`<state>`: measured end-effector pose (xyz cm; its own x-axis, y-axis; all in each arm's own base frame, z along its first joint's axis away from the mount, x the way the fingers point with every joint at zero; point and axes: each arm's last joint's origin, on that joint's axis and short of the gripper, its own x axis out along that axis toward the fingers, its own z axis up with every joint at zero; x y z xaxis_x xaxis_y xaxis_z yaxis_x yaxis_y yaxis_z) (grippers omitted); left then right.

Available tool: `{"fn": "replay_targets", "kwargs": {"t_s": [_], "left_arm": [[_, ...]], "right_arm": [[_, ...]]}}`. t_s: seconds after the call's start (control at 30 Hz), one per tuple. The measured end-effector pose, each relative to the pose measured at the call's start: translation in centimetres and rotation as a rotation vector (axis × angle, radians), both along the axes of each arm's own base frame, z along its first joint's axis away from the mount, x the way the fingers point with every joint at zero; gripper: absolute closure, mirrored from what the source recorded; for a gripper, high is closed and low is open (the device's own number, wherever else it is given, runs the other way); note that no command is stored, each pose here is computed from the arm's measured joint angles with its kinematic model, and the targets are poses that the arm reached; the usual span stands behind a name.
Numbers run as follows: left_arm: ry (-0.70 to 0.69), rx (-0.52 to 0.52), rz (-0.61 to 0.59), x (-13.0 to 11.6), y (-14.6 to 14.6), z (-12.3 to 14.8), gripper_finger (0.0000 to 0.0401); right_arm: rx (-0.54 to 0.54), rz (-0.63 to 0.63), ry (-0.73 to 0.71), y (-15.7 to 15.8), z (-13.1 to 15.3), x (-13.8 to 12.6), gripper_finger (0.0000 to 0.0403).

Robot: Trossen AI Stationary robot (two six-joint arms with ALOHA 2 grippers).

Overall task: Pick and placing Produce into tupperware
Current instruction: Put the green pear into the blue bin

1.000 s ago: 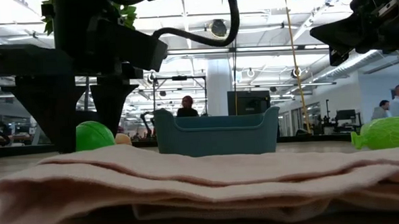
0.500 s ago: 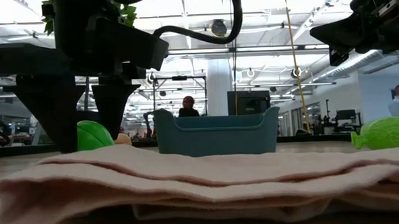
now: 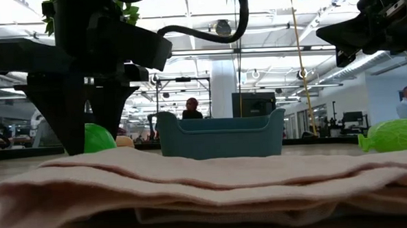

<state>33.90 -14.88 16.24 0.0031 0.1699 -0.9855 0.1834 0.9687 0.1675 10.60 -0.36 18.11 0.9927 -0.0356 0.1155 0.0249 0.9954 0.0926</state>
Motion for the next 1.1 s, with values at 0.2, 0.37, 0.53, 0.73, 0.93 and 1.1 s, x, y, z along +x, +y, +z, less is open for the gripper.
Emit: {"fn": "replay_targets", "kwargs": {"t_s": [0.2, 0.37, 0.53, 0.73, 0.93, 1.1], "left_arm": [[0.020, 0.009, -0.005, -0.2, 0.1, 0.0, 0.0173], [0.056, 0.025, 0.004, -0.4, 0.6, 0.1, 0.0166], [0.064, 0.027, 0.007, -0.3, 1.0, 0.2, 0.0173], [0.068, 0.027, 0.027, 0.2, 1.6, 1.5, 0.0168], [0.033, 0.007, -0.018, 1.2, 1.4, 3.6, 0.0166], [0.008, -0.004, -0.060, 1.8, 1.2, 6.0, 0.0174]], "right_arm": [[0.000, 0.000, 0.000, 0.0, 0.0, 0.0, 0.0403], [0.000, 0.000, 0.000, 0.0, 0.0, 0.0, 0.0403], [0.000, 0.000, 0.000, 0.0, 0.0, 0.0, 0.0403], [0.000, 0.000, -0.001, 0.0, 0.0, 0.0, 0.0403], [0.000, 0.000, -0.001, 0.0, 0.0, 0.0, 0.0403], [0.000, 0.000, -0.001, 0.0, 0.0, 0.0, 0.0403]]}}
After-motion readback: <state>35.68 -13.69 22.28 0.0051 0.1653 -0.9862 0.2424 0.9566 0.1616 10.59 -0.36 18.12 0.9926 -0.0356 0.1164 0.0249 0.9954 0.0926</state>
